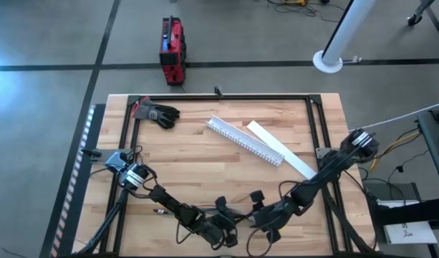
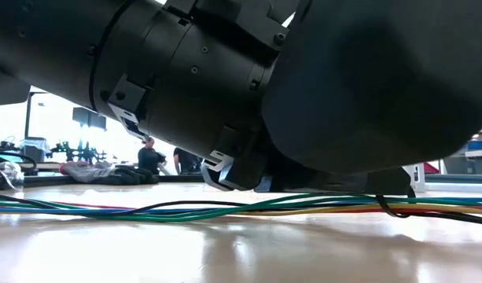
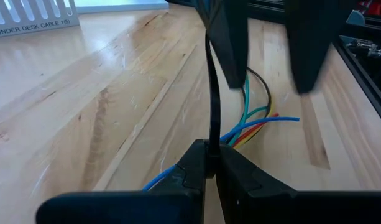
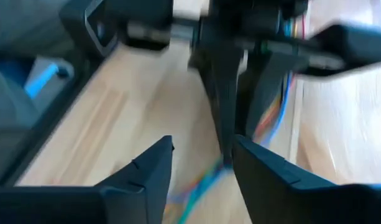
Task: Ziptie cables
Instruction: Wrap the cables together using the zip tie
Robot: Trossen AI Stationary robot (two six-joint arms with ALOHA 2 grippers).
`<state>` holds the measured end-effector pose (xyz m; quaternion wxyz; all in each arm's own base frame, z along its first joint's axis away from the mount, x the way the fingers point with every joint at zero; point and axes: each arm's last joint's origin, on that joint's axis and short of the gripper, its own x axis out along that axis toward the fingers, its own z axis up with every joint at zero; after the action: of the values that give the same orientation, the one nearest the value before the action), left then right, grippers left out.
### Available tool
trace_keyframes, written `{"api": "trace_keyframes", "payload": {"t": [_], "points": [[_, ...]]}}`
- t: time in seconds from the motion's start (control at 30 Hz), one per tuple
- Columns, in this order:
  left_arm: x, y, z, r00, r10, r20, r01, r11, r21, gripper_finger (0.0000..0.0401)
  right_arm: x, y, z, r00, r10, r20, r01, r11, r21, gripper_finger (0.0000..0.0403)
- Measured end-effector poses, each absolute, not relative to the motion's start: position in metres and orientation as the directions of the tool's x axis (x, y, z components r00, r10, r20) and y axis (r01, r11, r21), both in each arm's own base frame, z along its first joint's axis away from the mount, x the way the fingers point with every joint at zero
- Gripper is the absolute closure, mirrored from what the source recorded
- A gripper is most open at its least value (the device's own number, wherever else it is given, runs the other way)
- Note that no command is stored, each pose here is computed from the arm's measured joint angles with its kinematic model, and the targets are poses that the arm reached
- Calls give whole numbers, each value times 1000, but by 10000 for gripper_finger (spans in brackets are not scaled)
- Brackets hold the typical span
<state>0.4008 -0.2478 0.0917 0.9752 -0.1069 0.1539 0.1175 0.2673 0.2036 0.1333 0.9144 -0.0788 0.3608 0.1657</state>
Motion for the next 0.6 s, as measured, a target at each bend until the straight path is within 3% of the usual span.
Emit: {"api": "trace_keyframes", "payload": {"t": [0.17,0.47,0.6], "points": [[401,-248,92,925,196,-325,-262,950,-172,395,275,207,127,716,265,-646,-379,925,-41,242],[401,-248,92,925,197,-325,-262,950,-170,395,277,200,126,758,144,-636,-284,951,-124,281],[401,-248,92,925,197,-325,-262,950,-171,395,280,195,126,748,150,-647,-280,955,-102,299]]}}
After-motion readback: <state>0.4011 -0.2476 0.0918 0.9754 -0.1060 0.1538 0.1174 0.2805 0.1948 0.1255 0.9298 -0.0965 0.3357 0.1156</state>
